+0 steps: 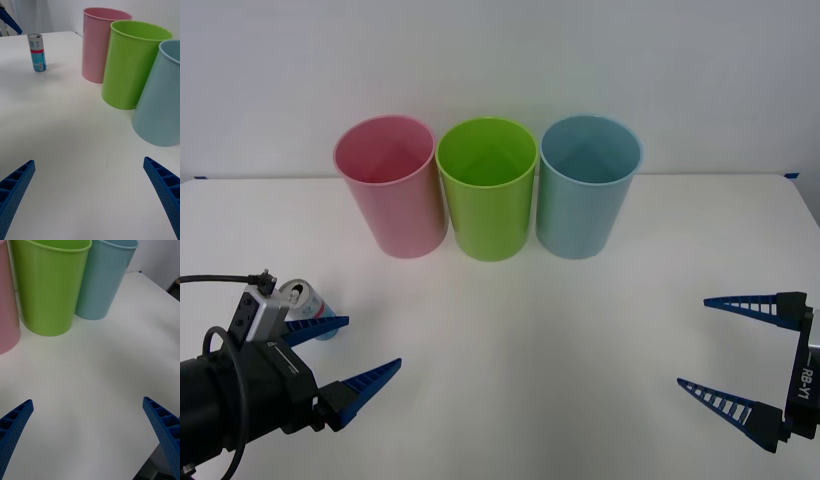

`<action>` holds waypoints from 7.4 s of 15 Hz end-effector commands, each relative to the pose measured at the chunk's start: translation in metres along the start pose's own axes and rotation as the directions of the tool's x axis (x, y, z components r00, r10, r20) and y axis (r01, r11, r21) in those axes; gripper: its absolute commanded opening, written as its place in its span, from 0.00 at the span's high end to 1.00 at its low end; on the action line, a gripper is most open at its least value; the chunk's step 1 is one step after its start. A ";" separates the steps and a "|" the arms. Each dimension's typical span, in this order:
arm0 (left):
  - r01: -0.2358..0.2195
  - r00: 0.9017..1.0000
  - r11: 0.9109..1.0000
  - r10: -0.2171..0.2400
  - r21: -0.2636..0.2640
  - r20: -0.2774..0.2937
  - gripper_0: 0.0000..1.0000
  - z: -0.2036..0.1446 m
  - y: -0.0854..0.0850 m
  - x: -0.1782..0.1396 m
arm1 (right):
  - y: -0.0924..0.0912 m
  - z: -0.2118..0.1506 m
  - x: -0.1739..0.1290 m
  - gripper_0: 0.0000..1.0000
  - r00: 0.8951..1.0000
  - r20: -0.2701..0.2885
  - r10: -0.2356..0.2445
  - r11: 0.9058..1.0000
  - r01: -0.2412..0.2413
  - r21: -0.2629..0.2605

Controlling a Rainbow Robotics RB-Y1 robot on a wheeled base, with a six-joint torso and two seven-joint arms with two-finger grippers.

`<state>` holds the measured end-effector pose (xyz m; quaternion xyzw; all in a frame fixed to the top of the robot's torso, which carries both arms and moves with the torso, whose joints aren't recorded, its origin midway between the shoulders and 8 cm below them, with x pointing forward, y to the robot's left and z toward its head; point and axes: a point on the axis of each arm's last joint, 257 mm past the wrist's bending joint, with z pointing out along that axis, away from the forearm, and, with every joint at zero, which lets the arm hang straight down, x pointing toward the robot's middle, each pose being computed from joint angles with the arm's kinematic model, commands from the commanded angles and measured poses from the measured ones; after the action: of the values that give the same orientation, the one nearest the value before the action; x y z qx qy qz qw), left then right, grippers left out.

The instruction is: Put cans in the blue bin and PET bottles in the pink bin and trash in the green bin.

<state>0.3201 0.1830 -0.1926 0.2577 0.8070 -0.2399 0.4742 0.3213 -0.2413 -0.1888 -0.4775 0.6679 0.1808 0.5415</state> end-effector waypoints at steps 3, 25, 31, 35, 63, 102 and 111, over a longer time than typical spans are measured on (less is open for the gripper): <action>0.000 1.000 1.000 0.000 0.000 0.000 0.00 0.000 0.000 0.000 | 0.000 0.000 0.000 0.00 1.000 0.000 0.000 1.000 0.000 0.000; -0.064 0.998 0.997 0.064 -0.034 0.002 0.00 -0.012 0.005 0.008 | 0.000 0.000 0.000 0.00 1.000 0.000 0.000 1.000 0.000 0.000; -0.014 1.000 1.000 0.015 -0.022 0.027 0.00 -0.030 0.002 0.029 | 0.000 0.000 0.000 0.00 1.000 0.000 0.000 1.000 0.000 0.000; -0.059 0.993 0.997 0.063 -0.044 0.097 0.00 -0.049 0.030 0.043 | 0.000 0.000 0.000 0.00 1.000 0.000 0.000 1.000 0.000 0.000; -0.001 0.955 0.931 0.110 -0.365 0.276 0.00 0.008 0.210 0.083 | 0.000 0.000 0.000 0.00 1.000 0.000 0.000 1.000 0.000 0.000; -0.036 0.946 0.963 0.119 -0.267 0.302 1.00 0.063 0.195 0.046 | 0.000 0.000 0.000 0.00 1.000 0.000 0.000 1.000 0.000 0.000; -0.258 0.925 0.966 0.251 -0.015 0.285 1.00 0.049 0.117 0.041 | 0.000 0.000 0.000 0.00 1.000 0.000 0.000 1.000 0.000 0.000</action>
<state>0.4170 0.2513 -0.2673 0.3165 0.6915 -0.2089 0.6148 0.3213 -0.2413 -0.1888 -0.4775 0.6679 0.1808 0.5416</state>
